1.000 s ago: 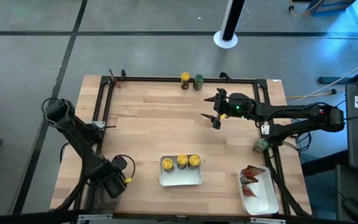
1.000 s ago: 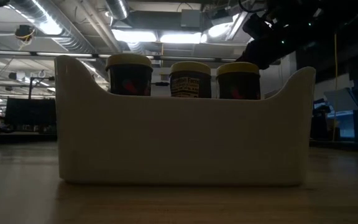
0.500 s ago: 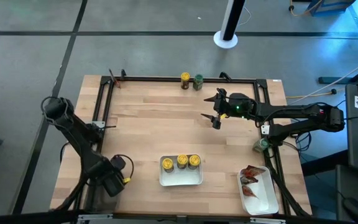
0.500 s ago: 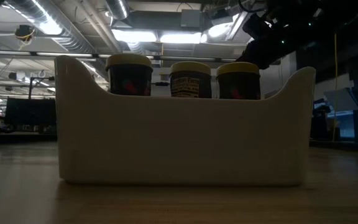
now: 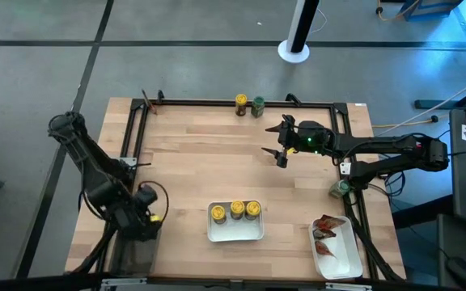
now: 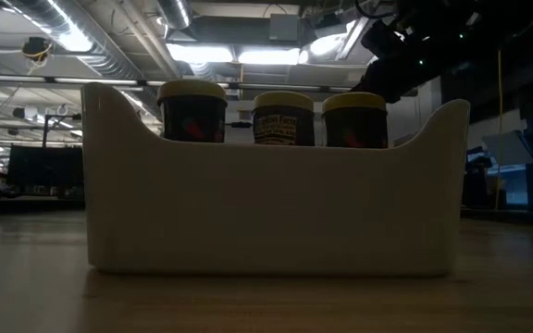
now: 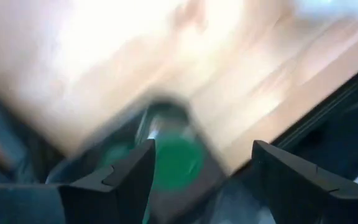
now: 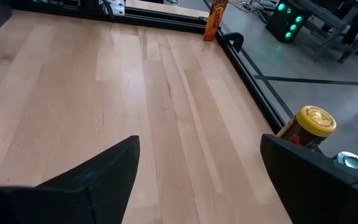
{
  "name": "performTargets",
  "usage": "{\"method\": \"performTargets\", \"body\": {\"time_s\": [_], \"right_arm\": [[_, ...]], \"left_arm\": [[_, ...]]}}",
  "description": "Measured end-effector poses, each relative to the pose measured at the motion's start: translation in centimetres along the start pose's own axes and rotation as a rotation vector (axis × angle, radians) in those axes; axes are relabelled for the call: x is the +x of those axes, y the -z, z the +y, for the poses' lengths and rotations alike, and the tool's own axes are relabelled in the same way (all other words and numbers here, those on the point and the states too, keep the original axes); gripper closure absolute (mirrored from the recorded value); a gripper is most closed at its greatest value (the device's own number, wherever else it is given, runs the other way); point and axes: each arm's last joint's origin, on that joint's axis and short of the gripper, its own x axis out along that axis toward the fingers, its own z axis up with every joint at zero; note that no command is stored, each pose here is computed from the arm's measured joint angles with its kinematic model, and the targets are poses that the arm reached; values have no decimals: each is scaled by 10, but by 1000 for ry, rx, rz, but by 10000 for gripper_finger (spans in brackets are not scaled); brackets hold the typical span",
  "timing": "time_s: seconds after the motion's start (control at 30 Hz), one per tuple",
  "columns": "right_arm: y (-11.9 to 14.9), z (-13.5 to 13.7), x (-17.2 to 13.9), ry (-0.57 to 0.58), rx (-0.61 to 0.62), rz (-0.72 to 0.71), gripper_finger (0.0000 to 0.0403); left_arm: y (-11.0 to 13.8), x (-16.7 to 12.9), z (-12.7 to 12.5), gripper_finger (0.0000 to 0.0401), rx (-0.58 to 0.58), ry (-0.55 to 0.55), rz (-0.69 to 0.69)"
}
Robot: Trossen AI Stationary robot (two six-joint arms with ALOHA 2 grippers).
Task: Sort spices by type
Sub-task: Put the top green seasoning bottle into the black bin
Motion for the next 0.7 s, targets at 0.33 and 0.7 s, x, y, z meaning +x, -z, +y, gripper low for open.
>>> {"method": "performTargets", "body": {"time_s": [0.33,0.7], "right_arm": [[0,0,0,1,-2,-2,70],[0,0,0,-1,1,3,70]], "left_arm": [[-42,-19,4,150,79,90,-446],[-102,-21,4,150,269,-125,-744]]}}
